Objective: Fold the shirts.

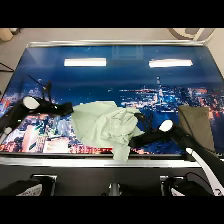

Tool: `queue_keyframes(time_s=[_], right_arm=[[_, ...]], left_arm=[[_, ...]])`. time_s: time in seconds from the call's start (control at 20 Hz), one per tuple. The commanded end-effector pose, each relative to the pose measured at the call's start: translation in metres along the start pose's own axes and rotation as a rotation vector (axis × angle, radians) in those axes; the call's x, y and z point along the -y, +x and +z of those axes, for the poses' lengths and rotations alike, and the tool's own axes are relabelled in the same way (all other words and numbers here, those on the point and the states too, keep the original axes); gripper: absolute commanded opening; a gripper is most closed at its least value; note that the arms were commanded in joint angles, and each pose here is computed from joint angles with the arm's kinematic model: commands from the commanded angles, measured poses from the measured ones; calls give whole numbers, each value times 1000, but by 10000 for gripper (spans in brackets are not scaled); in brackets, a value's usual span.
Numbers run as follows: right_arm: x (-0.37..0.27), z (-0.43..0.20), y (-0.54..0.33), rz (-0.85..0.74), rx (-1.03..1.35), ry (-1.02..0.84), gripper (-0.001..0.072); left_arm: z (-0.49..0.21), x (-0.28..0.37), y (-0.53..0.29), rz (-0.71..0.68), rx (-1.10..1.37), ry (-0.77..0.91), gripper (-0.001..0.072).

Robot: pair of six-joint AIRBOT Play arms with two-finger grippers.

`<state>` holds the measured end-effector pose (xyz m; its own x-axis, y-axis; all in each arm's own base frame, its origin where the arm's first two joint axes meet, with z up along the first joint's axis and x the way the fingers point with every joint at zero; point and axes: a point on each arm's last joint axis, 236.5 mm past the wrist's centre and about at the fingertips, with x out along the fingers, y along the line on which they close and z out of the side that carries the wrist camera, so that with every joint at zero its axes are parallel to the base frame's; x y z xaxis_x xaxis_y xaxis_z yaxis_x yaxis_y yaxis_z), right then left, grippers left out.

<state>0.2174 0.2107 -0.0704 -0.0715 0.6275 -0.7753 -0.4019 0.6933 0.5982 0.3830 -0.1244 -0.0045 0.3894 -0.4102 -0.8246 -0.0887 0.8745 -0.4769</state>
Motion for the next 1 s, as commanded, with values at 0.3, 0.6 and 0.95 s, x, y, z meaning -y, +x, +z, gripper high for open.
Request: queue_keyframes(time_s=[0.3,0.6,0.95], right_arm=[[-176,68,-557,-1160,1141,-593,12],[-248,18,-609,-1147,1419,-604,13],[-230,63,-619,-1204,1403,-639,13]], left_arm=[[85,161,-519,-116,1280,343,24],[16,199,-612,-371,1484,365,24],[50,165,-543,-103,1279,398,25]])
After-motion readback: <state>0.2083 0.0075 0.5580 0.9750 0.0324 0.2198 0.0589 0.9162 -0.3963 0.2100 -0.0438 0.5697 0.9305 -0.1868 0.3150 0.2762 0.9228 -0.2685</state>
